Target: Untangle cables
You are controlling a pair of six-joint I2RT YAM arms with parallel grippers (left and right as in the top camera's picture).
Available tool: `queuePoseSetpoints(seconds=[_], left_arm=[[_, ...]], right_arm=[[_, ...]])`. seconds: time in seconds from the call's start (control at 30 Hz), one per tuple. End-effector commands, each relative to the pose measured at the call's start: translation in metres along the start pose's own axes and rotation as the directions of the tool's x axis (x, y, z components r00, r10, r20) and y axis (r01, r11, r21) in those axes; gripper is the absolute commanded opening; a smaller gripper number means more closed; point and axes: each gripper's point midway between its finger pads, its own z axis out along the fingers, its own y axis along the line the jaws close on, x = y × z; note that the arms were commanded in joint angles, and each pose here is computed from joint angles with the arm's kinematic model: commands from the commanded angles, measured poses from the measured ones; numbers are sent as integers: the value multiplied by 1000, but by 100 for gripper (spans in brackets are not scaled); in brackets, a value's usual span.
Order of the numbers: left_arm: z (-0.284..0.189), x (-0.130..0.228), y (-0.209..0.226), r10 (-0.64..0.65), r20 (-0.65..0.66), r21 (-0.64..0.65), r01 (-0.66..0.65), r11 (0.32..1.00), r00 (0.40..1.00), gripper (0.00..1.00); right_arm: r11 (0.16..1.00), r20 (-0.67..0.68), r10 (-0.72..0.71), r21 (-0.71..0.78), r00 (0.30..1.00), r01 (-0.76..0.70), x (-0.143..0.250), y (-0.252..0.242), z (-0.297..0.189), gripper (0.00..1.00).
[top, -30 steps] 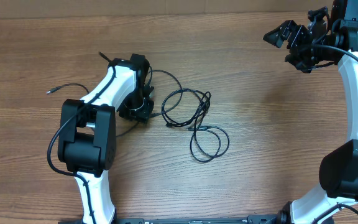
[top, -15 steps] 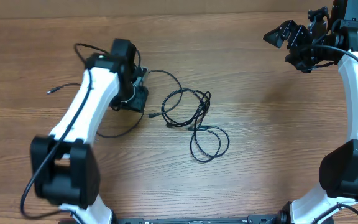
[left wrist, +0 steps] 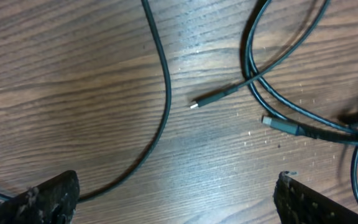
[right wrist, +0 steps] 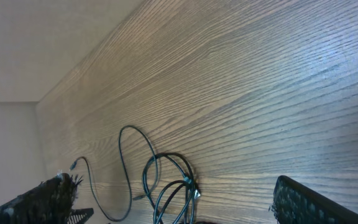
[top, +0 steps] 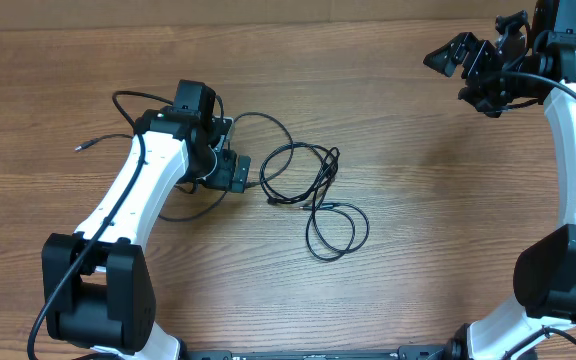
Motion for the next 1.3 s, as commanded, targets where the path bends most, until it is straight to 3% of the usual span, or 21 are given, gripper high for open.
queuePoseSetpoints(seconds=[0.0,0.17,0.37,0.57,0.77,0.97,1.1,1.2,1.27], left_arm=[[2,-5,17,-148,34,-58,150,987,988,100],[1,-11,34,-358,93,-92,366,926,929,100],[4,-4,35,-158,49,-112,162,980,986,100],[14,8,36,-158,16,-116,159,980,987,100],[15,-2,37,-159,60,-113,165,980,985,100],[19,-1,33,-299,71,-79,305,949,951,100],[19,6,-4,-376,-30,115,377,919,926,100],[20,3,9,-392,8,52,391,919,920,100],[20,6,23,-517,32,-24,518,855,855,100]], right_arm=[[999,39,-35,-8,999,35,-4,10,-14,100],[999,39,-34,-8,999,35,-4,10,-14,100],[999,39,-34,-8,999,35,-4,10,-14,100],[999,39,-34,-8,999,35,-4,10,-14,100],[999,39,-34,-8,999,35,-4,10,-14,100],[999,39,-34,-8,999,34,-4,9,-14,100],[999,39,-35,-8,999,35,-4,10,-14,100],[999,39,-34,-8,999,35,-4,10,-14,100],[999,39,-34,-8,999,35,-4,10,-14,100]])
